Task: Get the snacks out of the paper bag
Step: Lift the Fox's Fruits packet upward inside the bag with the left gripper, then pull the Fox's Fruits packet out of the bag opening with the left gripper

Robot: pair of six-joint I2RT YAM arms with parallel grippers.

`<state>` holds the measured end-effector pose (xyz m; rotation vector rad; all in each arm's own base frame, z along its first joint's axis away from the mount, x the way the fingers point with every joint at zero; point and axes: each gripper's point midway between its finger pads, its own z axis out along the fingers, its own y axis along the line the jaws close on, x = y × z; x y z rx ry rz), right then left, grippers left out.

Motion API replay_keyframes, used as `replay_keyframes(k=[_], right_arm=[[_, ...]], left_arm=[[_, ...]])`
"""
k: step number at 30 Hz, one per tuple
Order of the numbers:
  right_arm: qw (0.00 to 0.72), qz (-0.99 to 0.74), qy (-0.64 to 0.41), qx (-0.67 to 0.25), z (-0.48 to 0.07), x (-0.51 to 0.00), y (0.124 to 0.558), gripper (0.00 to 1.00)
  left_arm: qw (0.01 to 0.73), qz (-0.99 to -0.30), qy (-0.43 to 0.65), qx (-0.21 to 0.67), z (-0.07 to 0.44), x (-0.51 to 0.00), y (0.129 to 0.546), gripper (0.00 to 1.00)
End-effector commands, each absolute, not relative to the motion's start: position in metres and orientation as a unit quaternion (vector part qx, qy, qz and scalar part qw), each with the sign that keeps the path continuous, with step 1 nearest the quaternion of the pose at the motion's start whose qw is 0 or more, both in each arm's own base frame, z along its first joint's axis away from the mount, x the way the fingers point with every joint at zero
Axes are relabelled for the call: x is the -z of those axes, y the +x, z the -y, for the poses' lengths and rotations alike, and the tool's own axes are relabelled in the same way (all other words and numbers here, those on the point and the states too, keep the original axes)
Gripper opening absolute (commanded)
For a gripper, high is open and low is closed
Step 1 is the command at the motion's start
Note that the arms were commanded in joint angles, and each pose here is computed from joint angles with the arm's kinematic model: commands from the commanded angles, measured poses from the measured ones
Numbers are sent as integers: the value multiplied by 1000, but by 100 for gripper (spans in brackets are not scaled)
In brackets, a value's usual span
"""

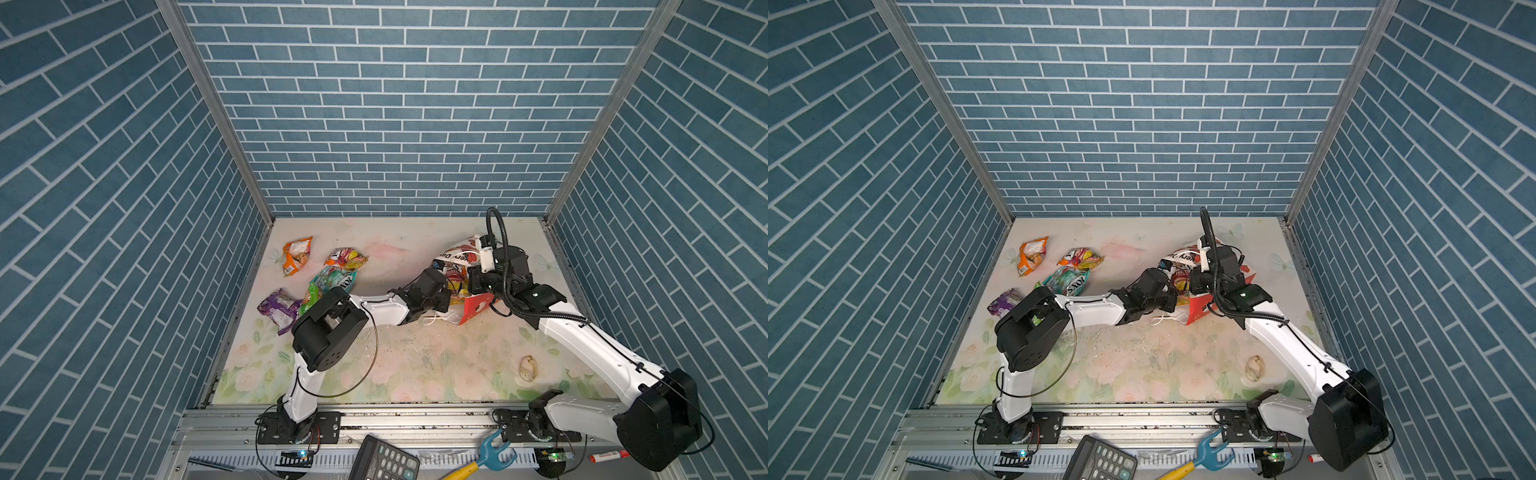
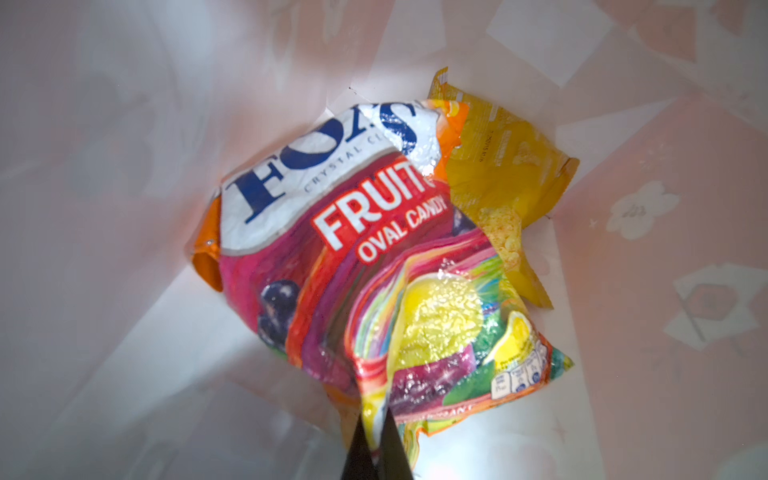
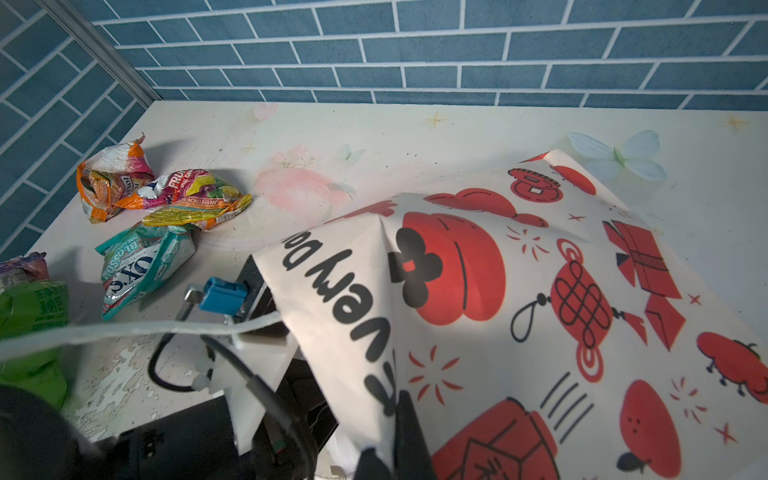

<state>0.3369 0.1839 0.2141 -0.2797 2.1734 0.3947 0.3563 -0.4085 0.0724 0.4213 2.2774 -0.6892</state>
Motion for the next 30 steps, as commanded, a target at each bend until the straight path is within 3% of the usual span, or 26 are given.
replay_keyframes(k=[1, 30], right_arm=[[427, -887, -93, -148, -179, -203, 338, 0], [416, -898, -85, -119, -167, -194, 334, 0]], left_arm=[[386, -864, 150, 286, 407, -101, 365, 0], [431, -834, 143, 313, 390, -149, 356, 0]])
